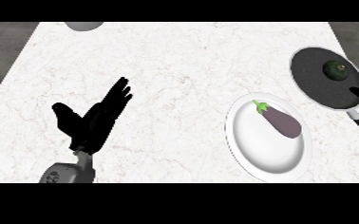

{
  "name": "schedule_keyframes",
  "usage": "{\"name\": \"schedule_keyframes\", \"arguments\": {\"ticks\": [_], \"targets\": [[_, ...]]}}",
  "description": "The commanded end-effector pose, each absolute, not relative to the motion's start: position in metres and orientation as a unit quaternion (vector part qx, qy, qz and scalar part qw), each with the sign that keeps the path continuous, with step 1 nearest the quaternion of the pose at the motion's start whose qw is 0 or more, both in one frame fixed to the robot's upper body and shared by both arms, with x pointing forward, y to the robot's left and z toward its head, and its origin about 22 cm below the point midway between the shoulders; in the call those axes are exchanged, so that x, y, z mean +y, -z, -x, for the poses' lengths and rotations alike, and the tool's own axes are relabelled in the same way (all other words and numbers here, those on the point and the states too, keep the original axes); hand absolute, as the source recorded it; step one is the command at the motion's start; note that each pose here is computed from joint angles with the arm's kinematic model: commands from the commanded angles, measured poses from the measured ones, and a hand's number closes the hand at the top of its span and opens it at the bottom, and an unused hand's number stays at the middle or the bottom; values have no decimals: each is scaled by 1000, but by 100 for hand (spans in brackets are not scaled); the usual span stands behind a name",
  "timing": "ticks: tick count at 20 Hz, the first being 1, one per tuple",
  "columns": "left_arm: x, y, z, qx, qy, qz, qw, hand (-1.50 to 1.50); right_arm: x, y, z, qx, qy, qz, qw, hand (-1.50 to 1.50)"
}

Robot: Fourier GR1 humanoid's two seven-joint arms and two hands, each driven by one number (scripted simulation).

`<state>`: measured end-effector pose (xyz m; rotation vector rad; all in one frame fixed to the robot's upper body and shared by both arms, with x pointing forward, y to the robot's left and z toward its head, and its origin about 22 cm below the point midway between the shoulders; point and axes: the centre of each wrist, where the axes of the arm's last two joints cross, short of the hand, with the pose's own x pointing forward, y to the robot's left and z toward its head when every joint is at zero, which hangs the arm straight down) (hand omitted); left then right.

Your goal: Pick the squash from the plate and place it in the pan

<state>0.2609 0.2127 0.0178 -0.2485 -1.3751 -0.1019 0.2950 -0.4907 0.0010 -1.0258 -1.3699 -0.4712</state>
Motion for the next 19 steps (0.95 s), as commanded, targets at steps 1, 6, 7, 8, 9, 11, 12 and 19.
{"name": "schedule_keyframes", "arguments": {"ticks": [1, 6, 7, 8, 9, 11, 12, 19], "targets": [[206, -21, -262, -632, 45, 116, 765, 0, -508, 12, -266, -635, 198, 407, 626, -150], [228, -1, -259, -633, 38, 106, 766, 0, -511, 41, -230, -654, 185, 362, 638, -150], [216, -10, -261, -631, 42, 105, 768, 0, -528, 25, -225, -655, 183, 365, 636, -150], [215, -13, -249, -628, 39, 108, 769, 0, -528, 40, -206, -658, 180, 361, 635, -150], [205, -18, -256, -632, 45, 108, 766, 0, -530, 30, -216, -655, 172, 364, 639, -150], [211, -6, -259, -626, 36, 108, 771, 0, -525, 51, -195, -669, 170, 354, 631, -150], [201, -8, -257, -629, 42, 109, 769, 0, -526, 36, -215, -655, 176, 363, 639, -150], [200, -17, -247, -630, 37, 101, 769, 0, -518, 53, -200, -667, 147, 332, 651, -150]]}}
